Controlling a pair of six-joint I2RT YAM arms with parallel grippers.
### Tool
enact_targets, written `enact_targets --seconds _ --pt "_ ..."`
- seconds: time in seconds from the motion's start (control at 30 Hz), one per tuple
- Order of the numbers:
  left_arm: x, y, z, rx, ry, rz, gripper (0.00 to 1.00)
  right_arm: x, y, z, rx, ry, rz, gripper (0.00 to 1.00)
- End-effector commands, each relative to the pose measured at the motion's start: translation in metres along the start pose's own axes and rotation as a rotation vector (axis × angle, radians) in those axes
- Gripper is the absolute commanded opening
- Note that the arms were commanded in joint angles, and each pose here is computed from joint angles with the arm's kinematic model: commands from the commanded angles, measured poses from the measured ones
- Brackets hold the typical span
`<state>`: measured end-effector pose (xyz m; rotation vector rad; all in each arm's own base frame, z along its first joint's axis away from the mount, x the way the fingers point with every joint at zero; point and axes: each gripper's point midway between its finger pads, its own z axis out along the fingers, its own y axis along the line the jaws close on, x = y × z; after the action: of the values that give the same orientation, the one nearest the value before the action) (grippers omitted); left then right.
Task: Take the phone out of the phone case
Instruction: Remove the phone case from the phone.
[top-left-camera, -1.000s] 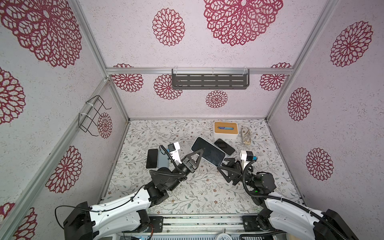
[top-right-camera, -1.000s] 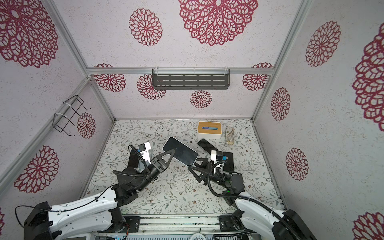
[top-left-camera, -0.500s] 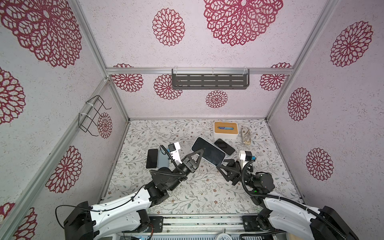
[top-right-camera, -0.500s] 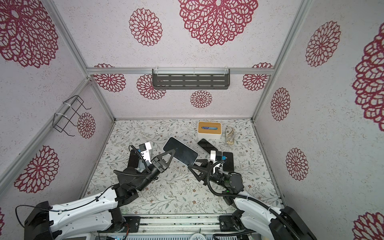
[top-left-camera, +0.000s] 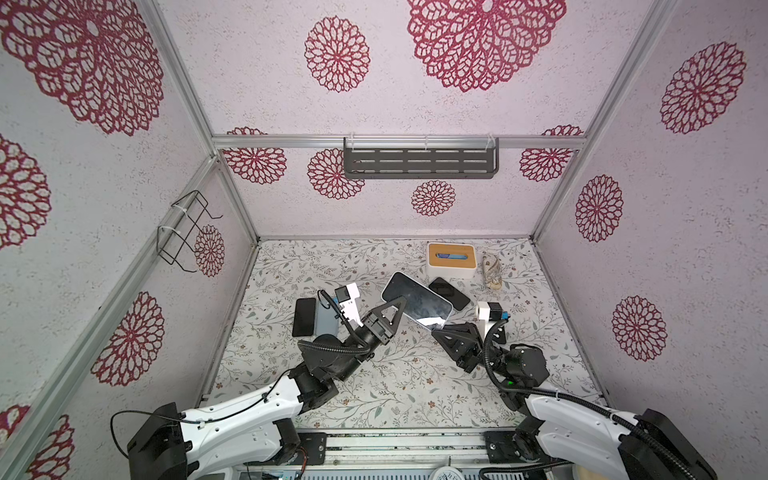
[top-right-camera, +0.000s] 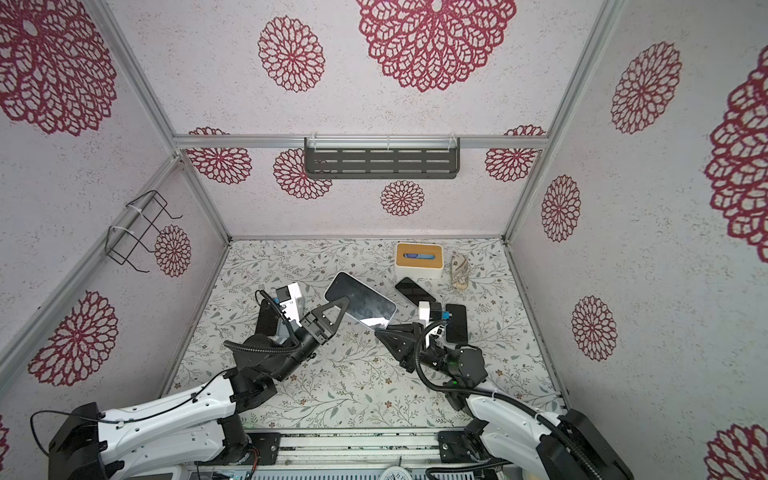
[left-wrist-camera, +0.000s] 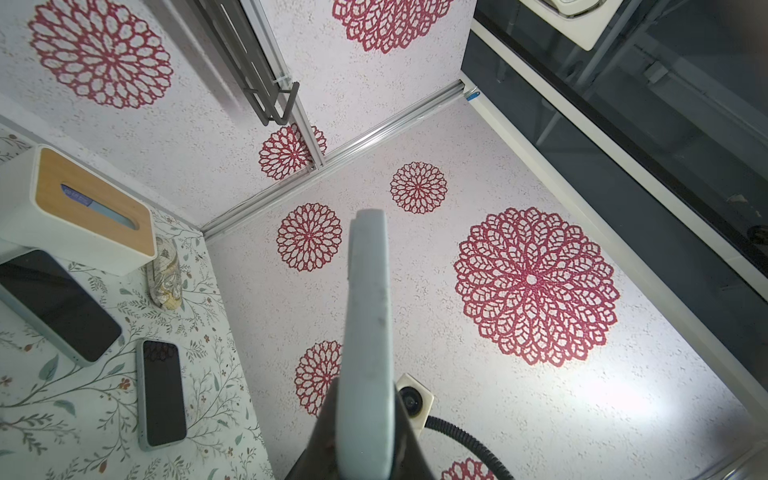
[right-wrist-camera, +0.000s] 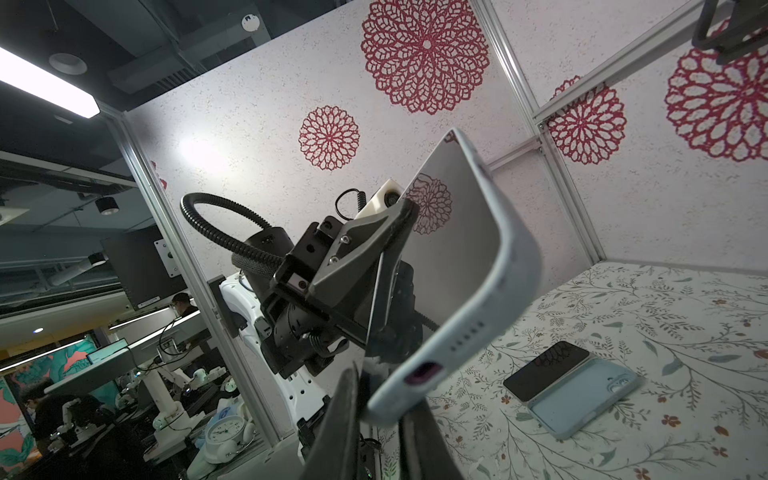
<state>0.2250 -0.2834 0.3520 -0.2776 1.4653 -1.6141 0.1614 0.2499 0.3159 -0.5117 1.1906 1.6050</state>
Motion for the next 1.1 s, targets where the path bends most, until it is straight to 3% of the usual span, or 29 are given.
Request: enact_targets --seconds 0.0,0.07,0.33,0.63,1.07 --pt "-0.013 -0.023 0.0 0.075 -0.04 -0.022 0.0 -0.011 0.001 0.002 0.003 -0.036 -0.093 0.05" --pt "-0.012 -0.024 0.001 0.076 -0.033 -0.025 0.0 -0.011 -0.001 0.002 0.014 -0.029 -0.106 0.0" --pt "-0.007 -0.018 0.001 0.049 -0.005 -0.043 0.0 -0.014 -0.007 0.004 0.077 -0.008 -0.19 0.0" --pt "0.01 -0.011 0.005 0.01 0.085 -0.096 0.0 -0.012 -0.028 -0.001 0.219 0.063 -0.383 0.0" --pt "0.034 0.003 0.014 -0.018 0.215 -0.153 0.0 -0.029 -0.024 -0.007 0.27 0.049 -0.63 0.0"
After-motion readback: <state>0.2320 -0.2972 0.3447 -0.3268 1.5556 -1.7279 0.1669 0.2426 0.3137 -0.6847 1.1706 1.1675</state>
